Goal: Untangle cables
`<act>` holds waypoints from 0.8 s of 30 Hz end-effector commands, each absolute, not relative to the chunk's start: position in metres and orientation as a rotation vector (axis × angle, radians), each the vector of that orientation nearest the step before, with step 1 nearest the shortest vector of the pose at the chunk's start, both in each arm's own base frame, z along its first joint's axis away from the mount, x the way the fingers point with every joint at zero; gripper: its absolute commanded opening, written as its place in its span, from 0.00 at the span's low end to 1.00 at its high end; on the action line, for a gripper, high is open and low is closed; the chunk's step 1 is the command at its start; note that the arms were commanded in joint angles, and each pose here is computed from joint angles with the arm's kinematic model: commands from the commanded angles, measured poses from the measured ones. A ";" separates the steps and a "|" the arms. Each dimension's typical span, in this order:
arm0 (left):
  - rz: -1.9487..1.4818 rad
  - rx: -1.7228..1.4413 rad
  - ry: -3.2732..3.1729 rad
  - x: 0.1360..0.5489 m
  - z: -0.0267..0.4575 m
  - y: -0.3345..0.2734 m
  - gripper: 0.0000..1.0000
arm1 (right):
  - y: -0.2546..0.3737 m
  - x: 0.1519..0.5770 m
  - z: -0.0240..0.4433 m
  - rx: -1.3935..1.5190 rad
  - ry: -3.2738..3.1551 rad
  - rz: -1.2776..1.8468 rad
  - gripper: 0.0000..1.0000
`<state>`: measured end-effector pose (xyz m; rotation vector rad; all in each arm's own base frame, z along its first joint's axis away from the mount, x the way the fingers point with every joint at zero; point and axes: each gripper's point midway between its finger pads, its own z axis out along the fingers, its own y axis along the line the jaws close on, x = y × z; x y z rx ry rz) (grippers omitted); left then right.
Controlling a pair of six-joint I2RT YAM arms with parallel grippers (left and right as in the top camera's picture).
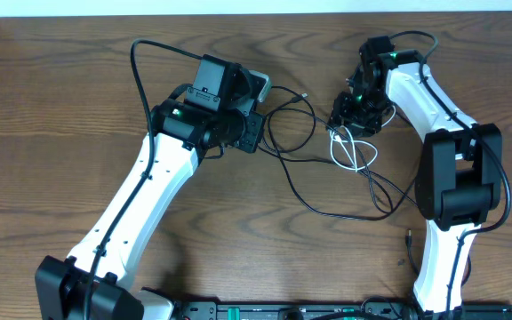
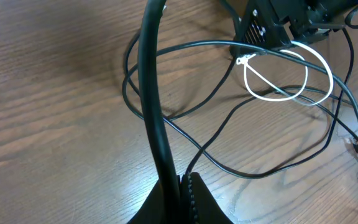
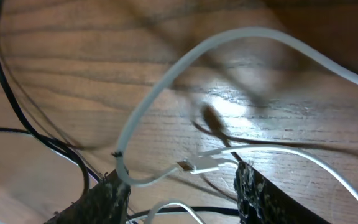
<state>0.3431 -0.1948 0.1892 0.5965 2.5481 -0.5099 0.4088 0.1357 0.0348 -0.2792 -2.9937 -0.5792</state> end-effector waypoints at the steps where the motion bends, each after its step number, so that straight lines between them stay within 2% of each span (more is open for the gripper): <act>1: -0.503 0.580 2.537 0.344 0.195 -0.192 0.07 | 0.136 0.405 0.029 -0.215 -2.992 -0.570 0.52; 12: -0.504 0.577 2.542 0.343 0.195 -0.192 0.08 | 0.137 0.409 0.014 -0.207 -3.020 -0.591 0.50; 15: -0.504 0.577 2.543 0.343 0.195 -0.192 0.07 | 0.140 0.416 0.015 -0.199 -3.043 -0.620 0.45; 17: -0.504 0.577 2.545 0.343 0.194 -0.191 0.07 | 0.144 0.421 0.017 -0.190 -3.055 -0.668 0.33; 19: -0.504 0.577 2.545 0.343 0.194 -0.191 0.08 | 0.148 0.427 0.019 -0.179 -3.070 -0.711 0.15; 20: -0.504 0.576 2.546 0.343 0.194 -0.191 0.07 | 0.151 0.431 0.020 -0.171 -3.079 -0.739 0.02; 24: -0.505 0.572 2.546 0.343 0.194 -0.191 0.08 | 0.156 0.440 0.025 -0.149 -3.101 -0.806 0.01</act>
